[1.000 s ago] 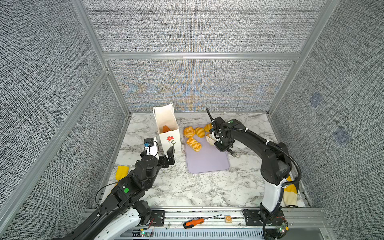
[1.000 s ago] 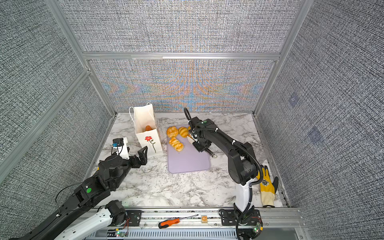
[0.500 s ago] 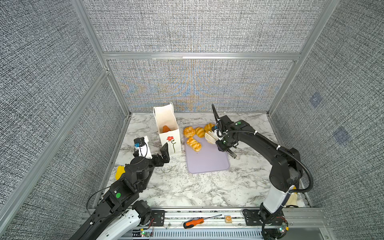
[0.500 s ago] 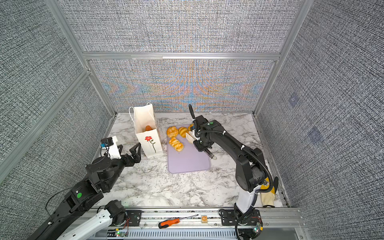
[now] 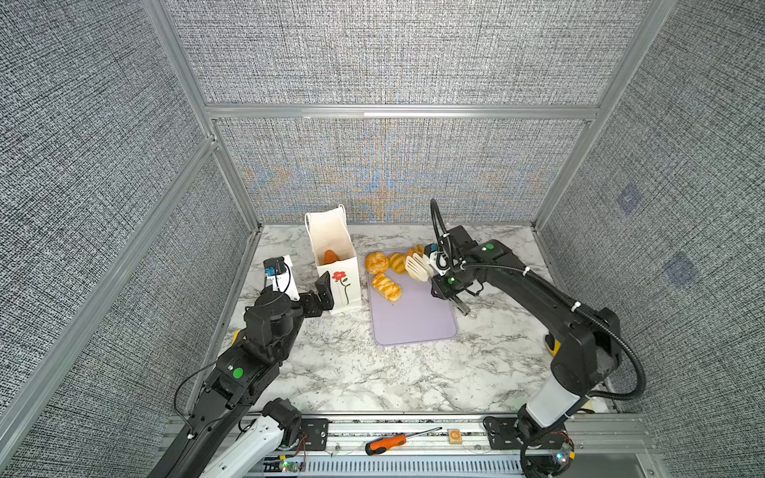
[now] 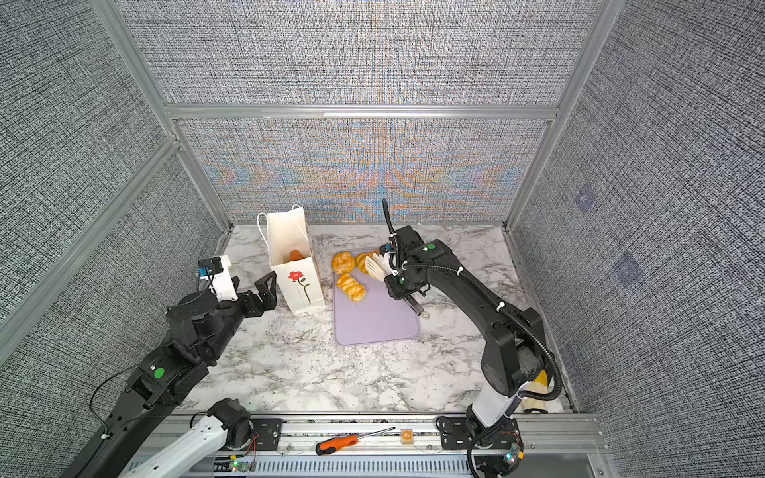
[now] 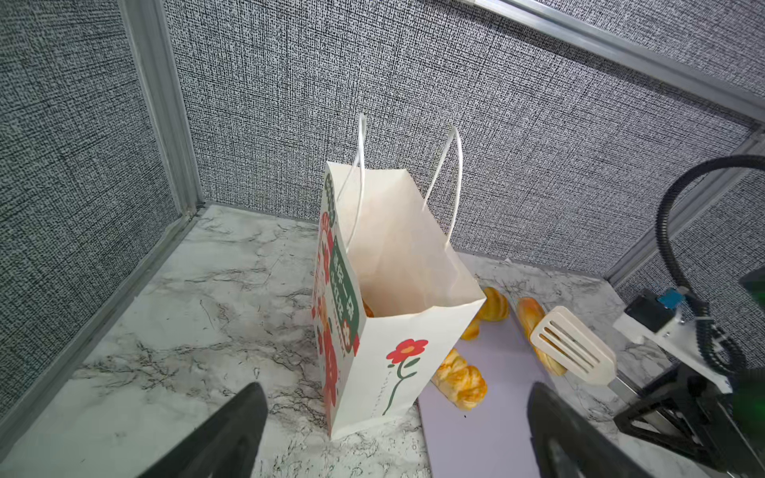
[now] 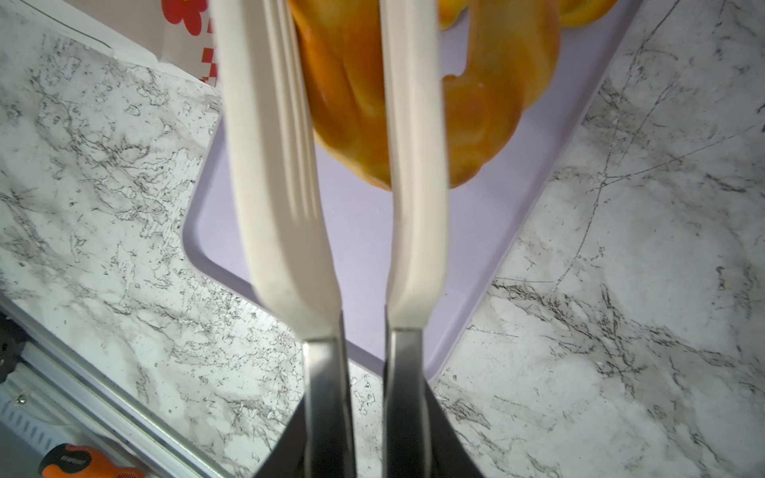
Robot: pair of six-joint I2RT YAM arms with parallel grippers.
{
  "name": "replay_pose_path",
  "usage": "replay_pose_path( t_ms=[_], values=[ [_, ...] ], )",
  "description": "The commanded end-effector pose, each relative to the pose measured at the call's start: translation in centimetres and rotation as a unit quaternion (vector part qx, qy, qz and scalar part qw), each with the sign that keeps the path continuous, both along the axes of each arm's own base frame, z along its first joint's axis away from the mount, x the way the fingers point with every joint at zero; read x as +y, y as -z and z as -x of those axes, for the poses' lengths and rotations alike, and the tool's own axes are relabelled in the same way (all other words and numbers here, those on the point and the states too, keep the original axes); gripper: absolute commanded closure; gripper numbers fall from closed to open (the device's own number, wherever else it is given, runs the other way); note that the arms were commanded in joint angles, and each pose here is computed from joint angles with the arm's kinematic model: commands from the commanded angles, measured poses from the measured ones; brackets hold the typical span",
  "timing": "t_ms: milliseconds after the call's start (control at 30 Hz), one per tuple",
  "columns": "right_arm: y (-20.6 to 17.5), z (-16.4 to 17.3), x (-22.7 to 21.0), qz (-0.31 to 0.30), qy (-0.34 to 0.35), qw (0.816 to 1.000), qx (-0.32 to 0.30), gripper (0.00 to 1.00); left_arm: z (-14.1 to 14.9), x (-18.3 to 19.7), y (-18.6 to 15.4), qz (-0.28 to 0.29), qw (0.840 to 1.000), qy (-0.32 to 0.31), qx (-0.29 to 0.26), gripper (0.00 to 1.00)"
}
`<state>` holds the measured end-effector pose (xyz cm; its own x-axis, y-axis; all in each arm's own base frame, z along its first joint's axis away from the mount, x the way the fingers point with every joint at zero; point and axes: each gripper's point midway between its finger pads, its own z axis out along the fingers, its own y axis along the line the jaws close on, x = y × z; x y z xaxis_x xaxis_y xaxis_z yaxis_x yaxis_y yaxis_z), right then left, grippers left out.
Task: Pack bread into a paper bag
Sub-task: Place the bread in the paper bag.
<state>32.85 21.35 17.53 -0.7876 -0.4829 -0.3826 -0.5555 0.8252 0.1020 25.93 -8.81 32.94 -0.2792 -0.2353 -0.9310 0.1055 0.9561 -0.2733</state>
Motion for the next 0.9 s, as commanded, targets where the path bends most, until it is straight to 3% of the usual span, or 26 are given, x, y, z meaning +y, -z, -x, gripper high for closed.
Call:
replay_pose_path(
  t_ms=[0,533,867],
  values=[
    [-1.3,0.1,0.9,-0.029,-0.003,1.0,-0.01,0.7,-0.3,0.0,0.2,-0.005,1.0,0.01,0.006,0.01],
    [-7.7,2.2,5.7,-0.119,-0.05,0.99,-0.055,0.69,-3.7,3.7,1.2,0.032,0.999,0.0,0.031,0.01],
    [-12.9,4.0,9.9,-0.193,-0.104,0.971,-0.098,0.69,-4.0,4.6,2.0,0.043,0.998,-0.004,0.045,0.01]
  ],
)
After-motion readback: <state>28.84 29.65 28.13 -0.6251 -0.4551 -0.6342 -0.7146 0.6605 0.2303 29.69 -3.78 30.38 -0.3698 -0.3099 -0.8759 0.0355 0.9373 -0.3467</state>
